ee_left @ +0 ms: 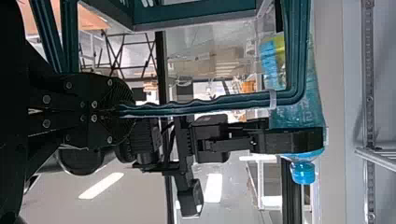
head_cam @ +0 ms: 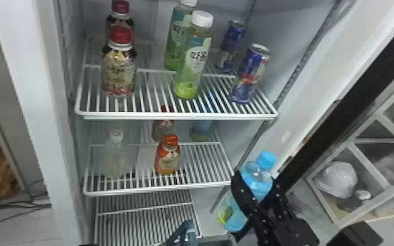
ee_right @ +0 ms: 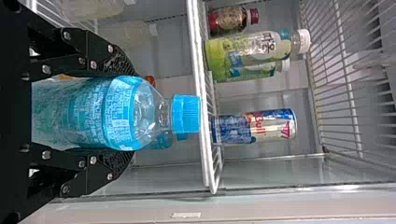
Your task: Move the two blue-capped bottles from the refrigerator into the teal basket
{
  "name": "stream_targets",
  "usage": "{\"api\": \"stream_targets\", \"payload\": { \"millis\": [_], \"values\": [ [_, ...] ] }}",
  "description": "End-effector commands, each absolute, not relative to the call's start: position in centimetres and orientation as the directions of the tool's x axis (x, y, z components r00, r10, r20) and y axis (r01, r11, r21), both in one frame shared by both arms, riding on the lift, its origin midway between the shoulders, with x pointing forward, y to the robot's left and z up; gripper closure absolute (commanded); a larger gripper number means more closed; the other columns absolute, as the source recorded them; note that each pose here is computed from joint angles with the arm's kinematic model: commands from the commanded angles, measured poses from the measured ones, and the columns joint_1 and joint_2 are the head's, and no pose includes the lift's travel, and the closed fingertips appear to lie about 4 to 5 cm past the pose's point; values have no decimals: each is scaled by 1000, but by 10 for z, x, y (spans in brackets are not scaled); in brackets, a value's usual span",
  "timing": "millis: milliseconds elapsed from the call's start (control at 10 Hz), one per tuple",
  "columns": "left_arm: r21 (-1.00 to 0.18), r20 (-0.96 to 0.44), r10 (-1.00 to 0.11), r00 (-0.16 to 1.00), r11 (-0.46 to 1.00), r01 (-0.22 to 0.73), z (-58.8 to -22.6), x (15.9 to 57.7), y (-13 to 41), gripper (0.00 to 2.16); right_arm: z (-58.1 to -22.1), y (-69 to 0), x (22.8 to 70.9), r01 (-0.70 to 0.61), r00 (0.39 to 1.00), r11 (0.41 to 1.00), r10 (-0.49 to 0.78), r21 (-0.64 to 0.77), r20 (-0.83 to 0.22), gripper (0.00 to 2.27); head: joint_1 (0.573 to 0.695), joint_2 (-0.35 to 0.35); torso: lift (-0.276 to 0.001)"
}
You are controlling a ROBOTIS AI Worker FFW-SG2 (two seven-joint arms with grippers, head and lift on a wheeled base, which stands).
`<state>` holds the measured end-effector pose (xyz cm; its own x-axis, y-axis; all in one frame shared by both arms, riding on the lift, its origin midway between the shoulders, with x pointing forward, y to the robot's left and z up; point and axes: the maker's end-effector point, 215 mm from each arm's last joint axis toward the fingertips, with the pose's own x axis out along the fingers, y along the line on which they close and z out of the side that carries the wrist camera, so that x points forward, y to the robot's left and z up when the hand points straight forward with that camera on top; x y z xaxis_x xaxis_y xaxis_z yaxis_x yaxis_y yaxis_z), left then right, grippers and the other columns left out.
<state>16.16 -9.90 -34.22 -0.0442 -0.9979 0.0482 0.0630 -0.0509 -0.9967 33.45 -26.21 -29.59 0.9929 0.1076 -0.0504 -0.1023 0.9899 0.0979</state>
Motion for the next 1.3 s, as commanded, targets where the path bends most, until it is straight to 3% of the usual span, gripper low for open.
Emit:
{"api": "stream_targets", "payload": {
  "millis": [0,500,800,1200],
  "values": [
    [-997,47,-998,-43,-49,64,-343,162,-99,1157,-295,-259,327,-123,988,988,130,91,-80,673,695,-350,-136],
    [-997,46,-998,-48,-49,66,-342,162,-99,1157,-297,-220,302,-284,933,956,294,75,-207,673,695,-350,-136],
    [-997,45,-998,-48,-48,64,-343,161,-99,1157,-321,-214,289,-322,895,942,335,91,-295,673,695,-350,-136],
    [-997,48,-998,-47,-51,63,-342,161,-99,1157,-352,-222,290,-340,875,937,349,87,-335,673,695,-350,-136]
  ]
}}
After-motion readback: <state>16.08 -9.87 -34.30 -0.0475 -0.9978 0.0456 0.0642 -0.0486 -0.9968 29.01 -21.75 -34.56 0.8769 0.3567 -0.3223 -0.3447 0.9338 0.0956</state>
